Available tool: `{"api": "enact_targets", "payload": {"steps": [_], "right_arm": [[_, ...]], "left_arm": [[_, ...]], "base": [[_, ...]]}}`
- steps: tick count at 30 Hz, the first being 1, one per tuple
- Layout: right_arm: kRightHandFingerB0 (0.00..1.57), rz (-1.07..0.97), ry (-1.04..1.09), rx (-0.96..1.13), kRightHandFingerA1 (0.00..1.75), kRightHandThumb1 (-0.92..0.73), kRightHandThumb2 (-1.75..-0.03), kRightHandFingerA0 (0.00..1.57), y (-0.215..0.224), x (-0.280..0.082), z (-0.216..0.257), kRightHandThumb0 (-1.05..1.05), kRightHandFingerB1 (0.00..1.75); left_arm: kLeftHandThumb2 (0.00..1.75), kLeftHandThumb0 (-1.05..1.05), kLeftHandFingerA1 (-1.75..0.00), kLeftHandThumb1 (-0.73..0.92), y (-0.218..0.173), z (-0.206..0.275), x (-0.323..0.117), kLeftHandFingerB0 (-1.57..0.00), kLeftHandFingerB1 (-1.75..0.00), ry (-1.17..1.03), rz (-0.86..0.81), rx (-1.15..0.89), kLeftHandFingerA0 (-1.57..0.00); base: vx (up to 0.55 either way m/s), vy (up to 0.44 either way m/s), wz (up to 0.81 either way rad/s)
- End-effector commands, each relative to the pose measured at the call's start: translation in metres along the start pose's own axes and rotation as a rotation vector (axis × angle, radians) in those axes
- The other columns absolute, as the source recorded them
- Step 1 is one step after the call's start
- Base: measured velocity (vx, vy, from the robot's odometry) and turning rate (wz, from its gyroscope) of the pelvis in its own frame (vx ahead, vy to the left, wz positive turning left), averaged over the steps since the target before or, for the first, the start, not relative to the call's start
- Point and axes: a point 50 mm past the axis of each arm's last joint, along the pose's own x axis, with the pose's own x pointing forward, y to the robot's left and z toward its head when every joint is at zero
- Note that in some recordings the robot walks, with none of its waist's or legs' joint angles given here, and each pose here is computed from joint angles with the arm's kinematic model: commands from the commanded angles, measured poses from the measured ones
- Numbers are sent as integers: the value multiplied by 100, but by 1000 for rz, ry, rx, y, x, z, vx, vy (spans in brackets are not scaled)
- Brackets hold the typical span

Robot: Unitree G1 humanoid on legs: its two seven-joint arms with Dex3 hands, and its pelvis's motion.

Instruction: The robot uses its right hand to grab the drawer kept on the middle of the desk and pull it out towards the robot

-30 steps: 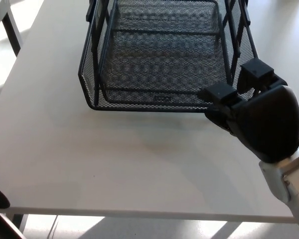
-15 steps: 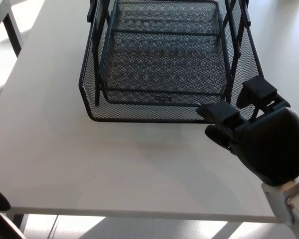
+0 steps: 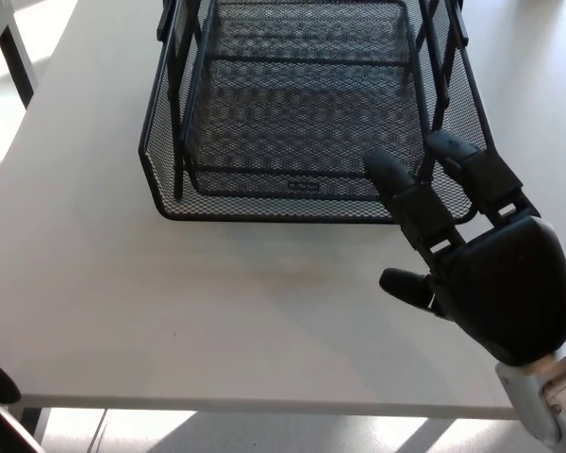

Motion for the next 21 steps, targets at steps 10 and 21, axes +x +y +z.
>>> {"api": "enact_targets", "payload": {"steps": [10,21], "right_arm": [[0,101,104,-75,5,-60,-93,0,-35,-6,-14,-104,3],[4,-69,301,-194,8,-53,-85,0,-112,-44,-63,-89,21]], "left_arm": [[57,-28,-88,56,0,-3,-4,-80,-61,18,-24,21,-78],[57,-29,-90,55,2,-6,-7,-82,-64,22,-6,17,-80]], "base": [[0,0,0],[0,0,0]]}}
